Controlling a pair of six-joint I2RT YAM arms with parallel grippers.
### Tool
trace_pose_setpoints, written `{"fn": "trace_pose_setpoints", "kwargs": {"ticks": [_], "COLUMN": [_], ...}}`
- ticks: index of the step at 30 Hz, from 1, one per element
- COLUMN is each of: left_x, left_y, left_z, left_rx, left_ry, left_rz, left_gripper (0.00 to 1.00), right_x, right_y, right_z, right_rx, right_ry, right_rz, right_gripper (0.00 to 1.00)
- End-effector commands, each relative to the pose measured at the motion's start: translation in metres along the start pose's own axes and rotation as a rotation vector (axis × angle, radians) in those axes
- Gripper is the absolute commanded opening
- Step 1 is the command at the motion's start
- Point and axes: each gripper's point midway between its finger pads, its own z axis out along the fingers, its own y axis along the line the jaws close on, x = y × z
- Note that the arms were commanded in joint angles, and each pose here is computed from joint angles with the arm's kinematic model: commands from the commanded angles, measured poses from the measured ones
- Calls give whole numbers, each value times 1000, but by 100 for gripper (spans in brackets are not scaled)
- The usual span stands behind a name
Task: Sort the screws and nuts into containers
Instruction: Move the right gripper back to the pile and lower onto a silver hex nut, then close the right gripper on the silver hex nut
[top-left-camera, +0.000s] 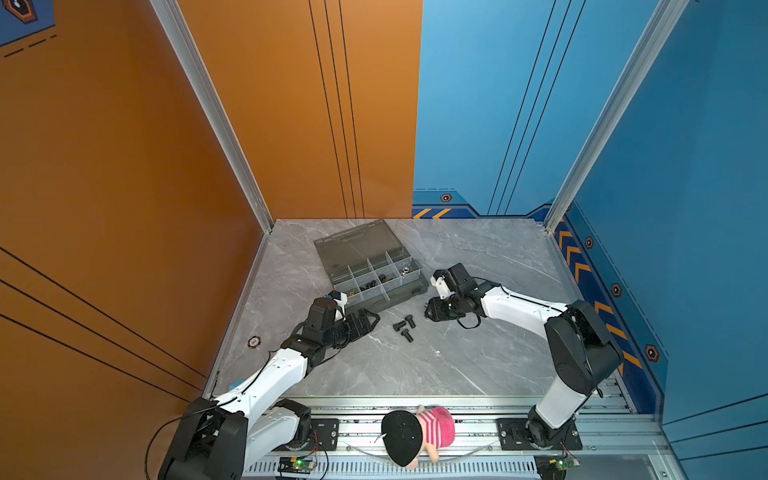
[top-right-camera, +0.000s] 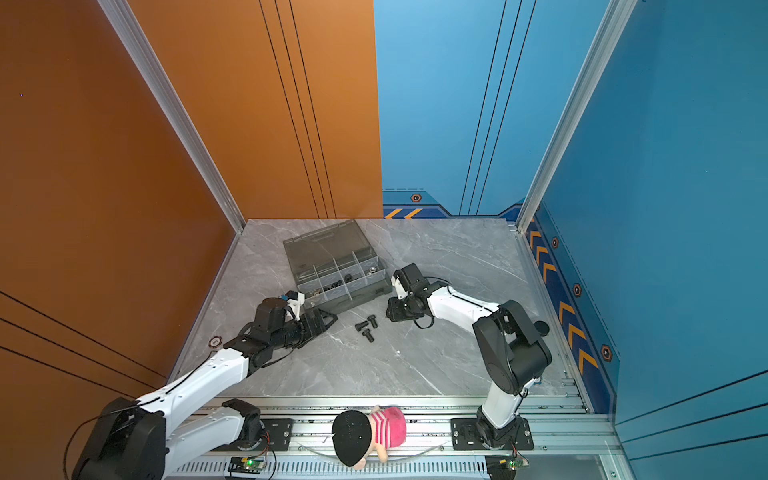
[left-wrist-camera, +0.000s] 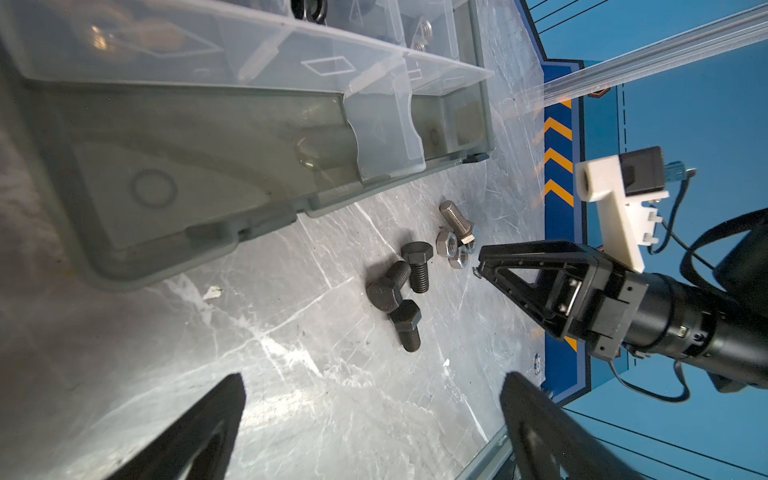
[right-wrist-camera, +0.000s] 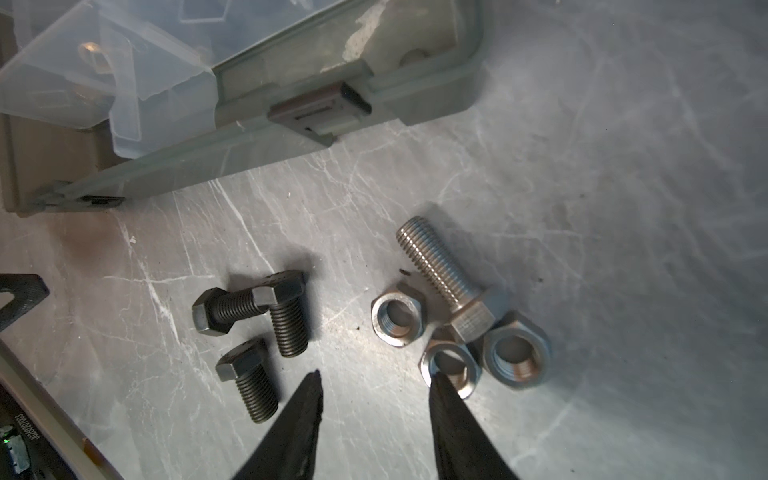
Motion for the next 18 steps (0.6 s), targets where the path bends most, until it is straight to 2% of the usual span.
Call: {"fn": "trace_pose_setpoints", "kwargs": {"ticks": [1,18], "left_x": [-5,-5], "left_y": [-12,-12], "left_z": [0,0], "left_rx": [26,28], "left_ry": [-4,-3], "left_rz": [13,14], "left_gripper": [98,98], "right_x": [-6,-8], "right_y": [4,-6], "right_z": [6,17], "right_rx": [4,98], "right_ry": [-3,43], "right_rz": [-2,-62], "right_gripper": [45,45]}}
